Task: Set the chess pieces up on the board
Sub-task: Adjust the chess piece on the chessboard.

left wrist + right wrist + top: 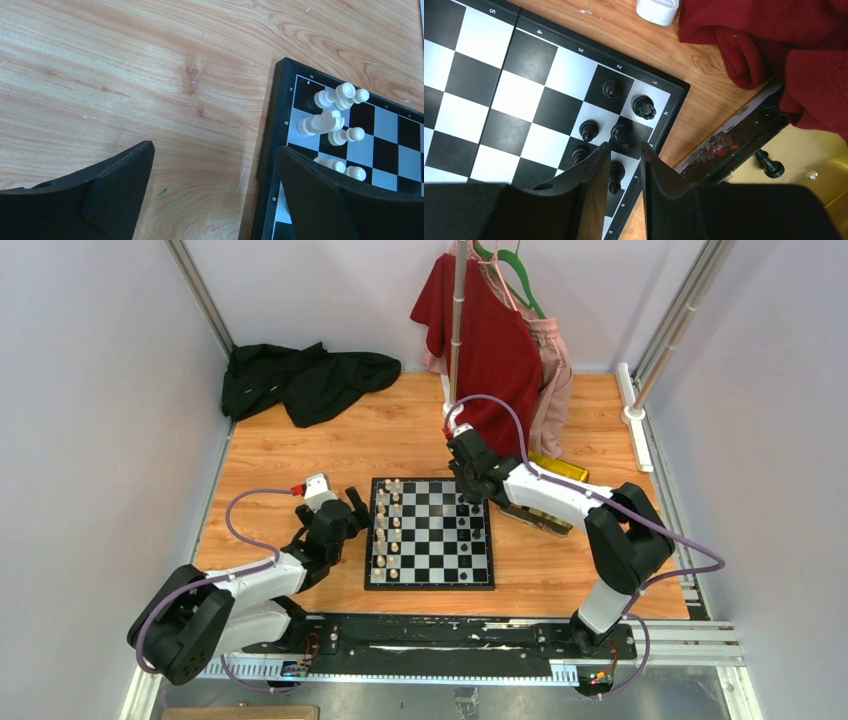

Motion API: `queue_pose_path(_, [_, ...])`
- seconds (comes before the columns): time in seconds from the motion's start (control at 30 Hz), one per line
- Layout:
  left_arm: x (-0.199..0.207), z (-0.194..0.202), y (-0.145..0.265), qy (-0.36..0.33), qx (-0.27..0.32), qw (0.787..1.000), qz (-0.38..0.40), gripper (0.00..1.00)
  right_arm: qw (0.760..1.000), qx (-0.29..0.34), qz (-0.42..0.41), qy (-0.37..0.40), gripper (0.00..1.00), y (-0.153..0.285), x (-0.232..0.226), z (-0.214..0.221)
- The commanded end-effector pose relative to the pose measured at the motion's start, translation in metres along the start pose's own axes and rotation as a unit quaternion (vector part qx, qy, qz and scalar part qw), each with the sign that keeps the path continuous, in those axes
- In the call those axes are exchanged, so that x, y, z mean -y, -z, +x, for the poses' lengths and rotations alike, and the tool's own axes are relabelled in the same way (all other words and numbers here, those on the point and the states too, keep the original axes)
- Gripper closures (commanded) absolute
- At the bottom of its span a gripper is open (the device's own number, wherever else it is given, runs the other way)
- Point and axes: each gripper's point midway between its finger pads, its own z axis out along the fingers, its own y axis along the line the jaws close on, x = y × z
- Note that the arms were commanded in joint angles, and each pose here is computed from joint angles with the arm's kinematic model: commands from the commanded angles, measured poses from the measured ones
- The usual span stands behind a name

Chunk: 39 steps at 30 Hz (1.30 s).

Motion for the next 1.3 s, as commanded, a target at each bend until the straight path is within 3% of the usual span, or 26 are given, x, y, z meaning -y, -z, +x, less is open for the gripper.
queue_pose_path(0.0, [-0.002, -0.001, -0.001, 0.001, 0.012, 1.000, -0.005, 0.00, 1.000, 0.000, -0.003, 0.000, 0.67, -0.003, 0.005, -0.006])
queue_pose_path(0.57, [-0.001, 0.001, -0.005, -0.003, 0.009, 1.000, -0.009, 0.00, 1.000, -0.006, -0.018, -0.002, 0.69, -0.015, 0.006, -0.006])
queue_pose_path(1.0, [-0.001, 0.001, -0.005, -0.003, 0.008, 1.000, -0.009, 0.00, 1.000, -0.015, -0.024, -0.008, 0.87, -0.019, 0.006, 0.001])
queue_pose_path(1.27, [-0.002, 0.002, -0.005, -0.003, 0.008, 1.000, -0.009, 0.00, 1.000, -0.014, -0.021, -0.014, 0.91, -0.018, 0.010, 0.002])
